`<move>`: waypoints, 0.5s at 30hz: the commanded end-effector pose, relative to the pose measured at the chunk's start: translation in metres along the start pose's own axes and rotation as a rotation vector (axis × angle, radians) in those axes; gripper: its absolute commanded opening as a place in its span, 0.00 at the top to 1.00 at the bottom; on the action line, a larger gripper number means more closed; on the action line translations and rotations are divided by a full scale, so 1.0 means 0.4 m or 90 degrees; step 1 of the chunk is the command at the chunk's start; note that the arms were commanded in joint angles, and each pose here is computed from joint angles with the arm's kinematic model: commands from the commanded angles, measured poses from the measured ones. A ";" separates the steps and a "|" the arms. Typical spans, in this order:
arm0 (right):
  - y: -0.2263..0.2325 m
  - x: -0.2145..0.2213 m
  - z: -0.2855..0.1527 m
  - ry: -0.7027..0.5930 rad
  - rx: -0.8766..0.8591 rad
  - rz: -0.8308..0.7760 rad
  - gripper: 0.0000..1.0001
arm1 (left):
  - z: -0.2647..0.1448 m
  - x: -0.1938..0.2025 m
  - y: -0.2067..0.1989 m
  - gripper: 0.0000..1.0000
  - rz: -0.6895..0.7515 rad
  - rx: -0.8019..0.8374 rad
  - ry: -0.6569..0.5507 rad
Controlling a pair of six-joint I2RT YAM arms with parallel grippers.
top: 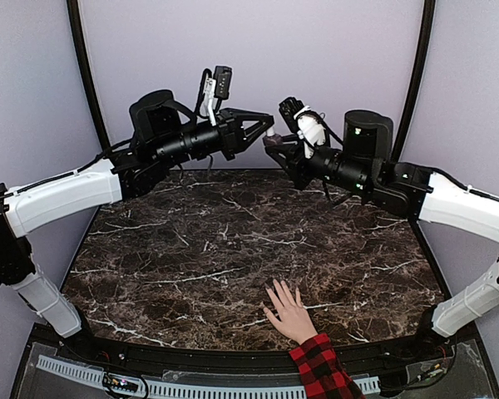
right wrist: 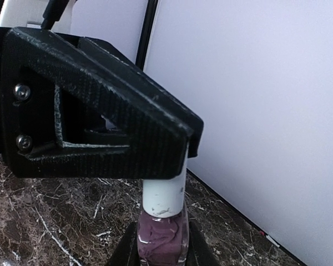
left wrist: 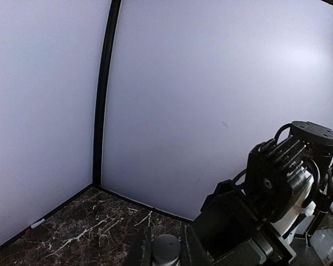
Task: Paint the nails
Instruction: Screw the nail polish bottle cap onto the nail polish bottle.
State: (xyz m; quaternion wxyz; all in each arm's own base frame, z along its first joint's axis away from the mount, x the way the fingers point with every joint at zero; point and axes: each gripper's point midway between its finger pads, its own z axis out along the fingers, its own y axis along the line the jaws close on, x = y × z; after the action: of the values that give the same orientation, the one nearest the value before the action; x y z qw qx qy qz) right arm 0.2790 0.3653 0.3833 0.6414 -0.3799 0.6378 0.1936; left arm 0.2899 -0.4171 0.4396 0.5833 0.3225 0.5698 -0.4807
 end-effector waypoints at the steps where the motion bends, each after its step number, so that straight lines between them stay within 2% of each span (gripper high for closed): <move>1: 0.062 -0.127 -0.062 -0.114 -0.127 -0.012 1.00 | 0.006 0.018 -0.092 1.00 0.014 0.131 0.046; 15: 0.158 -0.206 -0.193 -0.231 -0.386 -0.027 1.00 | -0.023 0.082 -0.219 1.00 0.003 0.363 0.118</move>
State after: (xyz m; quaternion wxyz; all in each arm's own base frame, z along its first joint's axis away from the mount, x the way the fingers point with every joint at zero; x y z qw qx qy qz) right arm 0.2223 0.3627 0.4159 0.6023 -0.4720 0.5451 0.3425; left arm 0.2298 -0.4257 0.4697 0.5304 0.4617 0.4545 -0.5468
